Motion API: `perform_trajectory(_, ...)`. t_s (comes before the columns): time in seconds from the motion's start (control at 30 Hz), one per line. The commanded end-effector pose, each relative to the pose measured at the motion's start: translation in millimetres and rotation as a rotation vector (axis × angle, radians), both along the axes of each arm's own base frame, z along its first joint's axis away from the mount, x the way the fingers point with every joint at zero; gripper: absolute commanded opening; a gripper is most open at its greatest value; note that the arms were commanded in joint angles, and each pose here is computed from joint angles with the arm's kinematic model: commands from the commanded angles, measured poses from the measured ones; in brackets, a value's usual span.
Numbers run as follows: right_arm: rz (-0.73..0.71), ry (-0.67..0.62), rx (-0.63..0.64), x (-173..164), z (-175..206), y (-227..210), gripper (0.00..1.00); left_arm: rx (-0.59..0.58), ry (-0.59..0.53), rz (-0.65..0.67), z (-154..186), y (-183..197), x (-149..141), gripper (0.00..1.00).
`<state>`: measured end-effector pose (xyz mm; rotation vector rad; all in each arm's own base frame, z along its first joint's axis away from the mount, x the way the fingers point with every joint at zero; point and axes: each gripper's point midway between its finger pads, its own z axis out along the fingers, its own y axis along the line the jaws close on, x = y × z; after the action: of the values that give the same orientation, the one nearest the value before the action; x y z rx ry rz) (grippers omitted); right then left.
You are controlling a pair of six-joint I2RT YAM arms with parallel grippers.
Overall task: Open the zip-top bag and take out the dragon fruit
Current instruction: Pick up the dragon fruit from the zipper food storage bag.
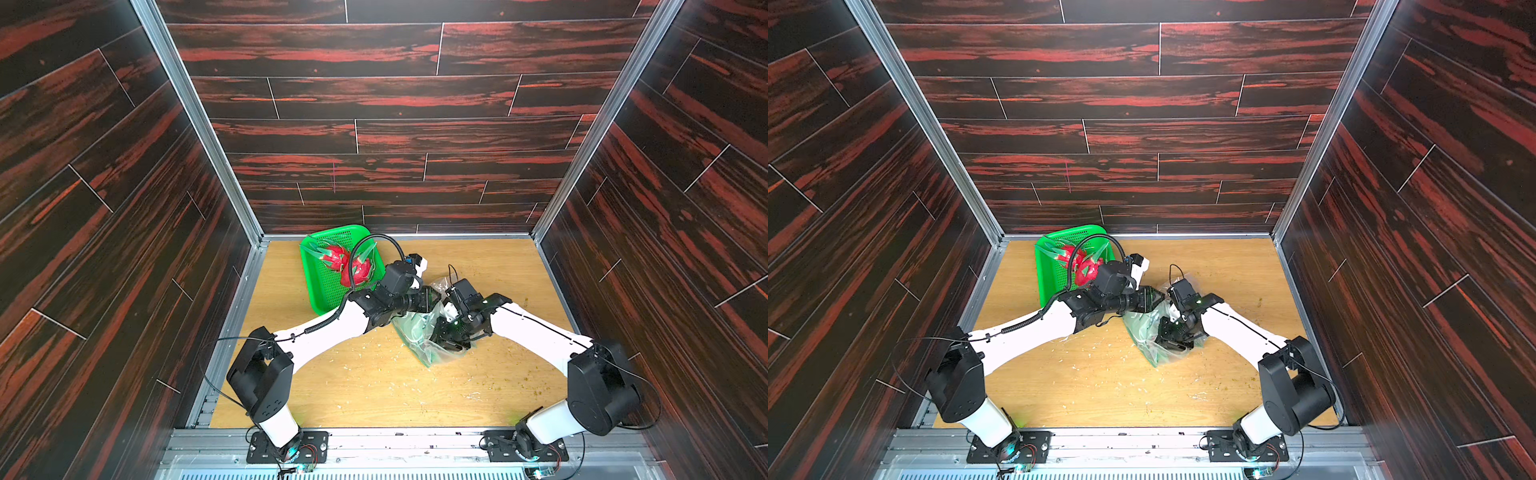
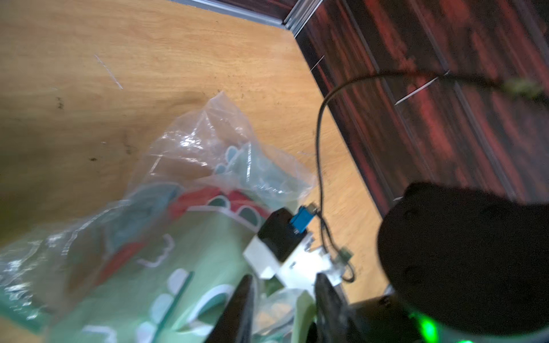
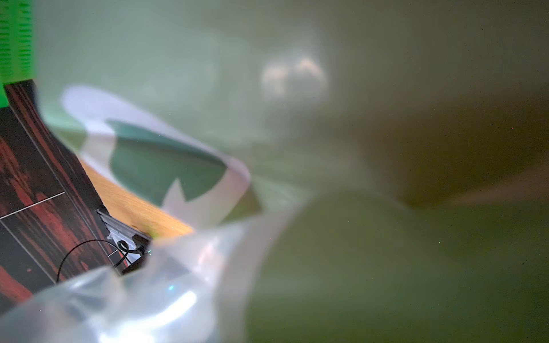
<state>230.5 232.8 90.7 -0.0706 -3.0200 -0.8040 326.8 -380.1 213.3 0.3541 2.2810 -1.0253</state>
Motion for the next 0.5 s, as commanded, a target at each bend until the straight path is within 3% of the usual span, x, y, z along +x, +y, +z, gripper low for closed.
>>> perform_trajectory(0.0, 0.003, 0.003, -0.011, -3, -1, 0, 0.33, 0.034, -0.014, -0.043, 16, 12, -17, 0.41)
perform_trajectory(0.47, -0.038, -0.016, 0.024, -14, 1, -8, 0.31, 0.046, 0.104, -0.145, -12, 17, -64, 0.45)
